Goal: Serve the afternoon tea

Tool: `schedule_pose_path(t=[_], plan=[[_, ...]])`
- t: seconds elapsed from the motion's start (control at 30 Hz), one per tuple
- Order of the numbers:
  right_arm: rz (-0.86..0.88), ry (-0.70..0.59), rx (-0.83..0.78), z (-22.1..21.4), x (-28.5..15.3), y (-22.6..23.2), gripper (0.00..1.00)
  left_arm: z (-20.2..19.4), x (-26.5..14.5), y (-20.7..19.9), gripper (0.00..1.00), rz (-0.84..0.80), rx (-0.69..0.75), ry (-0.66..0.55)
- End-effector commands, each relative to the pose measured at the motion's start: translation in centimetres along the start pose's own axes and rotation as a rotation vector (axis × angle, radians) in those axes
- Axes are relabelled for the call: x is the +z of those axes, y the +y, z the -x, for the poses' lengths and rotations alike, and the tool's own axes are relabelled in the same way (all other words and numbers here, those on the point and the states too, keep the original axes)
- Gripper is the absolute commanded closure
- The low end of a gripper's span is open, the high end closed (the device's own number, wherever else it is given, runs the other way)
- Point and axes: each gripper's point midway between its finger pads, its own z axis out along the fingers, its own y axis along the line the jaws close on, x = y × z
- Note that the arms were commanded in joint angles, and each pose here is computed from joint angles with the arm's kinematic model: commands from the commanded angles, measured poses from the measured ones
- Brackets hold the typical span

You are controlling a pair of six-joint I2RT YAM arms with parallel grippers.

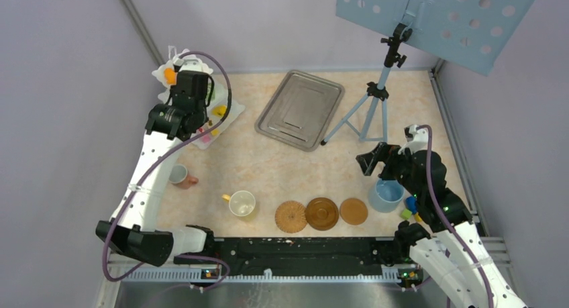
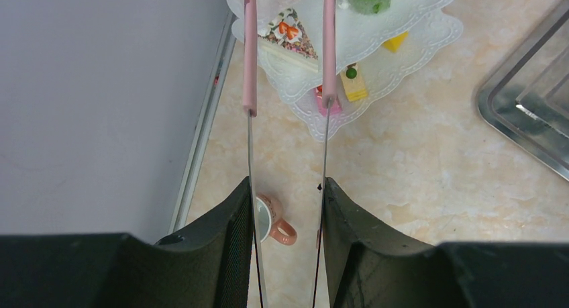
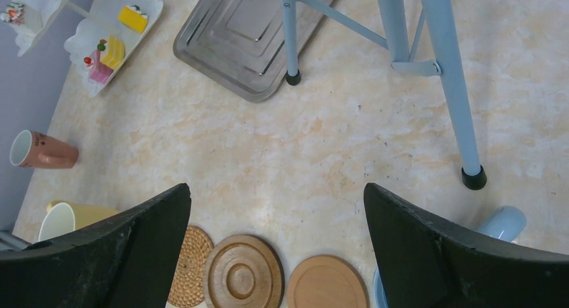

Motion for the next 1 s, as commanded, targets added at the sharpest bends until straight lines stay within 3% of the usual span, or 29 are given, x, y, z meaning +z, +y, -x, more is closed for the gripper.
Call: schedule_pose_path(t=[0.0,0.3,0.73,0.97], plan=[[0.034,-0.028,-0.018,0.9,0.0,0.9,0.02,1.3,0.1,0.3,0.76,0.01,-0.077,-0.07],[0.033,-0.03,-0.013,0.9,0.0,0.9,0.02,1.2,1.1,0.1,0.72,0.024,-0.071,-0.064],[0.038,-0.03,-0.011,1.0,-0.3,1.0,0.02,2.7,0.5,-0.3,0.47,-0.017,-0.093,-0.088],[0.031,-0.04,-0.011,1.3,-0.5,0.9,0.02,3.8,-0.4,-0.3,0.46,-0.046,-0.109,-0.111]])
